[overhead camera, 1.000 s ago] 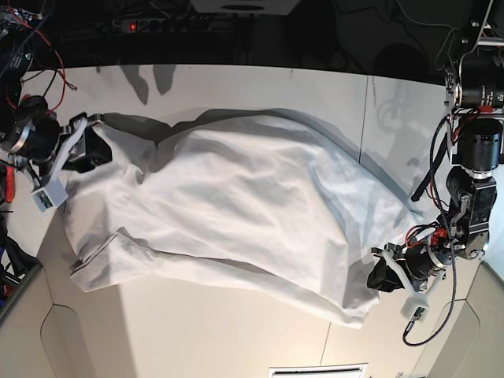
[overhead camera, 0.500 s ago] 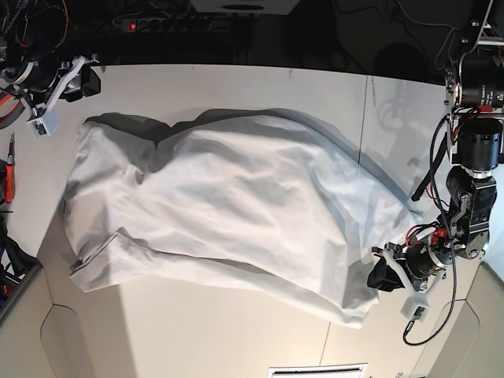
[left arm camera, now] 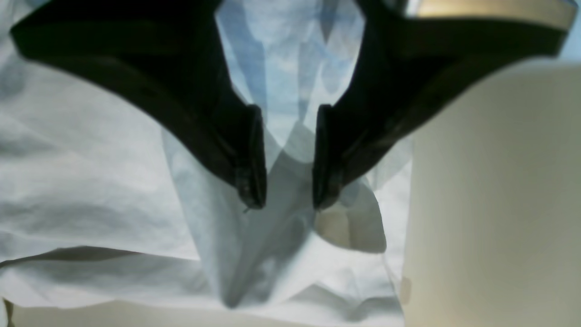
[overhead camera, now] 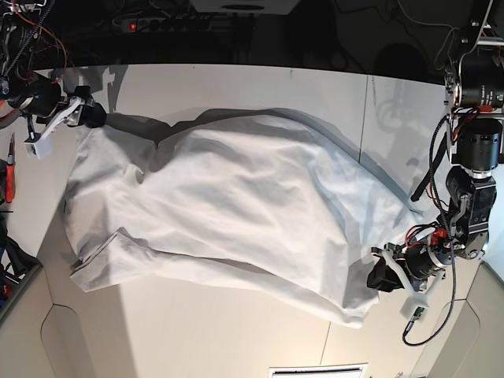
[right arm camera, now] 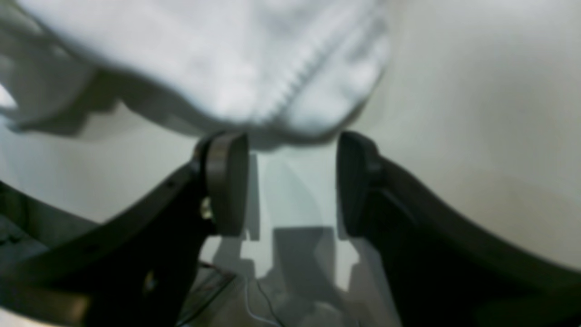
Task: Layout the t-shirt on the table in an organized manner, then fold the t-shirt properly
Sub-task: 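Grasp the t-shirt edge with the right gripper and pull it outward, then hold the shirt edge with the right gripper while the left gripper regrips its edge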
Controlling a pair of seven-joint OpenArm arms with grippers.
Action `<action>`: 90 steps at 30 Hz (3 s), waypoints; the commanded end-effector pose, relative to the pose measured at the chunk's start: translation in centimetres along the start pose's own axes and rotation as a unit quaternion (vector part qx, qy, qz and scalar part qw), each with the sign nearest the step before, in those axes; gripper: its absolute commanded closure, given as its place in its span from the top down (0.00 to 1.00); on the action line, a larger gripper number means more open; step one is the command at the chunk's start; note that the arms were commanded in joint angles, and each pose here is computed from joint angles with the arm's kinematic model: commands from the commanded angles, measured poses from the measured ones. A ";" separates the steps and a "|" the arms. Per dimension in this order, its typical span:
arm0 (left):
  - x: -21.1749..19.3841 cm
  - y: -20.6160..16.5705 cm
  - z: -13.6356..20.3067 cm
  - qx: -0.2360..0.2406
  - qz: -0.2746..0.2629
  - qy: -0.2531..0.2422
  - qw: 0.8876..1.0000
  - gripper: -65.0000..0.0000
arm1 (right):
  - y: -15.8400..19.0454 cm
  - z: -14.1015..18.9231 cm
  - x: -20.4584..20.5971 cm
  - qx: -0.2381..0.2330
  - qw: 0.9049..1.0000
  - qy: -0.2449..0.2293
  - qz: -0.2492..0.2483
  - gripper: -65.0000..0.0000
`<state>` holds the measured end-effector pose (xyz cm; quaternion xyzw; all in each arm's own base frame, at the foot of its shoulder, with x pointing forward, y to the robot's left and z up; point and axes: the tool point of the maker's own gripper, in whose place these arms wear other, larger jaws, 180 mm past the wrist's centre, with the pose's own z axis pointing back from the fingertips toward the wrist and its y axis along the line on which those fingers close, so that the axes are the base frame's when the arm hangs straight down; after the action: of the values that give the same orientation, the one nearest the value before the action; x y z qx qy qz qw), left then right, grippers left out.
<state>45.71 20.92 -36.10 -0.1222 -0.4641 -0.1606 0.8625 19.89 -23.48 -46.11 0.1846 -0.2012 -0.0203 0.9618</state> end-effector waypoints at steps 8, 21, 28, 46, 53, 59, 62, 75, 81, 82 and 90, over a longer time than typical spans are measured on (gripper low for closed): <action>2.9 1.0 0.5 0.009 -0.006 -0.035 0.999 0.33 | 3.8 -1.8 0.5 0.049 0.997 0.031 0.044 0.49; 2.7 1.0 0.5 0.009 -0.006 -0.031 0.999 0.33 | 8.5 -2.7 7.1 0.081 0.988 -0.002 0.132 0.00; 2.8 1.0 0.5 0.009 -0.006 -0.031 0.999 0.33 | 11.7 0.4 13.9 0.081 0.972 -0.089 0.200 0.00; 3.1 1.0 0.5 0.008 -0.005 -0.040 0.999 0.33 | 11.5 -1.6 25.7 0.059 0.971 -0.162 0.165 0.00; 3.1 1.0 0.5 0.009 -0.005 -0.039 0.999 0.33 | 13.4 -5.9 28.5 0.042 0.972 -0.148 0.176 0.00; 3.0 1.0 0.5 0.008 -0.005 -0.039 0.999 0.33 | 11.0 -7.0 31.5 -0.104 0.961 -0.158 0.202 0.00; 3.0 1.0 0.5 0.008 -0.005 -0.039 0.999 0.33 | 10.4 -6.3 32.8 -0.142 0.950 -0.174 0.218 0.00; 3.2 0.9 0.5 0.007 0.000 -0.043 0.999 0.33 | 13.7 -3.1 35.0 -0.116 0.947 -0.194 0.228 0.37; 4.2 0.6 1.2 -0.021 0.027 -0.066 0.997 0.33 | 14.4 -1.5 32.8 -0.127 0.942 -0.175 0.255 0.31; 4.7 0.9 1.5 -0.021 0.041 -0.077 0.996 0.33 | 14.1 -1.6 32.1 -0.129 0.942 -0.172 0.257 0.31; 7.4 3.3 4.9 -0.040 0.177 -0.132 0.975 0.36 | 7.2 -4.2 24.3 -0.172 0.945 -0.120 0.250 0.42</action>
<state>46.10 23.99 -30.04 -0.2566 -0.5071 -0.0005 0.8228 42.04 -17.87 -39.83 -0.0408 -0.3204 0.1690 0.9312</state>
